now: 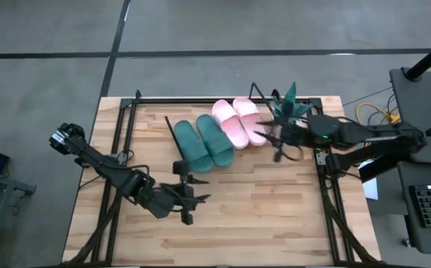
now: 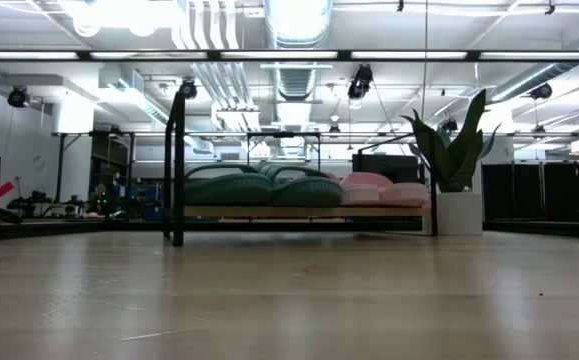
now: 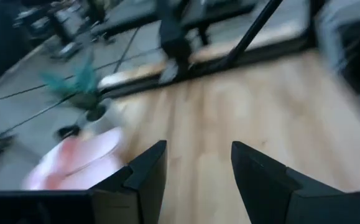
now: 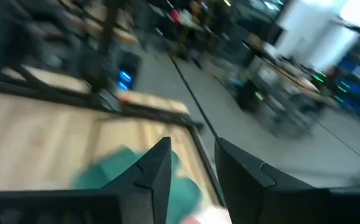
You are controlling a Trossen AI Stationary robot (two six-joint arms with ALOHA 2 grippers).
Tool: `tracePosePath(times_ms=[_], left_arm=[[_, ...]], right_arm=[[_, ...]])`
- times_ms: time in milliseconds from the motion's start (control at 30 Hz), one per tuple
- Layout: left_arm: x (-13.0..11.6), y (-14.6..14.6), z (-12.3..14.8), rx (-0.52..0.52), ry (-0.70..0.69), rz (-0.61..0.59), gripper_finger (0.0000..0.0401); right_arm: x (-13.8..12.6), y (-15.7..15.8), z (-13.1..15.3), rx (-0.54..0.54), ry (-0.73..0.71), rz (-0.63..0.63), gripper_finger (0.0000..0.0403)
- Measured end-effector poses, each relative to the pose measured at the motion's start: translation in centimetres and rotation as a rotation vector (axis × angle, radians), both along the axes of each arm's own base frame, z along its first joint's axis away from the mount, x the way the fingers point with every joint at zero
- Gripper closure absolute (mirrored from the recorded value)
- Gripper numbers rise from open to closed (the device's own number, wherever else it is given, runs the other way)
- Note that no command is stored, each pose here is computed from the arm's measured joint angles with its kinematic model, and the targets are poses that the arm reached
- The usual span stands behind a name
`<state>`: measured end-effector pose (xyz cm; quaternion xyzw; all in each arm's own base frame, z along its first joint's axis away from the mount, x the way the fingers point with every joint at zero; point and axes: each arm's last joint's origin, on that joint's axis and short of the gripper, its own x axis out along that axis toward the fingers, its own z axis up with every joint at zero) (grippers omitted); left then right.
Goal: Pick and place slides into the shelf
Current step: Return to Home Position
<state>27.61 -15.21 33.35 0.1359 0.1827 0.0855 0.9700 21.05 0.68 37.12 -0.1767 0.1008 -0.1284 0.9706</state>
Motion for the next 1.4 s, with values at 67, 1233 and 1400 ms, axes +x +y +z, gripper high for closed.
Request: tracePosePath(times_ms=[67,1233,1400], left_arm=[[0.4,-0.3,0.2,-0.054,-0.058,-0.065,0.0237],[-15.2,14.0,-10.8,-0.031,-0.448,-0.164,0.0400],[-16.5,14.2,-11.7,-0.040,-0.381,-0.136,0.0401]], right_arm=[[-0.9,1.1,0.4,0.005,-0.024,0.061,0.0293],[-0.2,7.9,-5.5,-0.026,0.120,0.160,0.0322],[-0.2,8.0,-6.0,-0.030,0.132,0.164,0.0330]])
